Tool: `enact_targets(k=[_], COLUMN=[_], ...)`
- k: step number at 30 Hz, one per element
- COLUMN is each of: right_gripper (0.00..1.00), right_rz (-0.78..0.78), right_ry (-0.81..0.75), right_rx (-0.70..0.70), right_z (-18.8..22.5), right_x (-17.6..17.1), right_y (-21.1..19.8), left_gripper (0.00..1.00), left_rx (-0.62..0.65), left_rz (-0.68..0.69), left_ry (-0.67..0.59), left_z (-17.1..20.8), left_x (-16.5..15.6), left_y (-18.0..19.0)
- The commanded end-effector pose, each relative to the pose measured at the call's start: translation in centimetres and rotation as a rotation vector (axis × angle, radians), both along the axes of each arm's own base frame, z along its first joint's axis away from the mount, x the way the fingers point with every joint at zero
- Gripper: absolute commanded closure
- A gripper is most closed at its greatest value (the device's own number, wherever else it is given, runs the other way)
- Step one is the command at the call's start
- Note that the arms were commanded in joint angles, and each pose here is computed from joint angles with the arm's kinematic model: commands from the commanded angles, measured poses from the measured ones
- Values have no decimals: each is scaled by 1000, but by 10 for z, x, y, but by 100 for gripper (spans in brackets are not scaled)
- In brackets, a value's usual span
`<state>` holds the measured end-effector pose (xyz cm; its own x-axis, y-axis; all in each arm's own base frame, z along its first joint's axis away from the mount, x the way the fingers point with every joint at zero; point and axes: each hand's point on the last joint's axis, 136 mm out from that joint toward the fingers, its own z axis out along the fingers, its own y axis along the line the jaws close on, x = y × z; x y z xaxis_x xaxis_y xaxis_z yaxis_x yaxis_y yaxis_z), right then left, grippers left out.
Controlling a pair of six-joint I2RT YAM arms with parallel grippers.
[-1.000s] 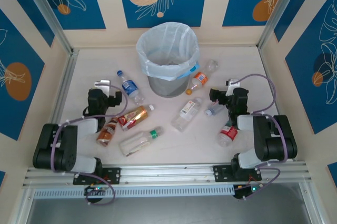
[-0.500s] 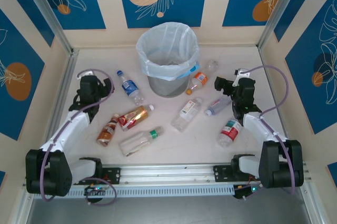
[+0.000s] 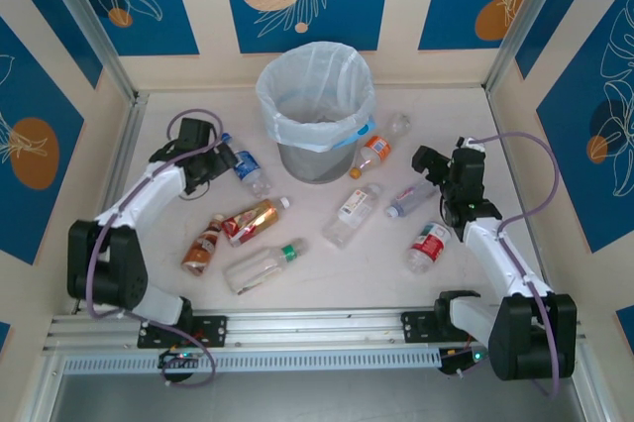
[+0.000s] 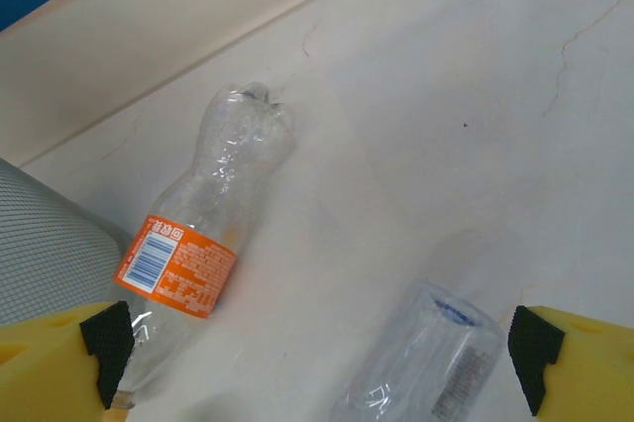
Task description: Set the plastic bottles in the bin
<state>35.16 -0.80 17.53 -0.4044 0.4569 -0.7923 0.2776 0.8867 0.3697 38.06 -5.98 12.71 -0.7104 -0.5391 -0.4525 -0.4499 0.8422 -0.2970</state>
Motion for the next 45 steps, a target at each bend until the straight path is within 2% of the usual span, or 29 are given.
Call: enact_targets(k=[1, 7, 14, 21, 30, 38, 45], right_gripper=[1, 0, 0, 0, 0, 0, 0], right_rz=[-21, -59, -83, -88, -89, -93, -82], right_ry=[-7, 44, 62, 69, 82, 77, 99], right_rx=[29, 20, 27, 32, 28, 33, 62], right_z=[17, 13, 11, 10, 8, 8, 5], right_x=[-5, -16, -25, -31, -35, -31, -25], right_y=[-1, -8, -11, -11, -11, -11, -7], left_gripper=[1, 1, 2, 7, 22, 45, 49], left_rx=[-80, -97, -135, -111, -27, 43, 76], left_rz=[-14, 38, 53, -40, -92, -137, -151], left_ry=[35, 118, 143, 170, 236, 240, 189], left_z=[-3, -29, -53, -76, -102, -101, -83], left_x=[13, 31, 43, 55, 56, 48, 46], left_y=[-31, -47, -56, -65, -59, -49, -43])
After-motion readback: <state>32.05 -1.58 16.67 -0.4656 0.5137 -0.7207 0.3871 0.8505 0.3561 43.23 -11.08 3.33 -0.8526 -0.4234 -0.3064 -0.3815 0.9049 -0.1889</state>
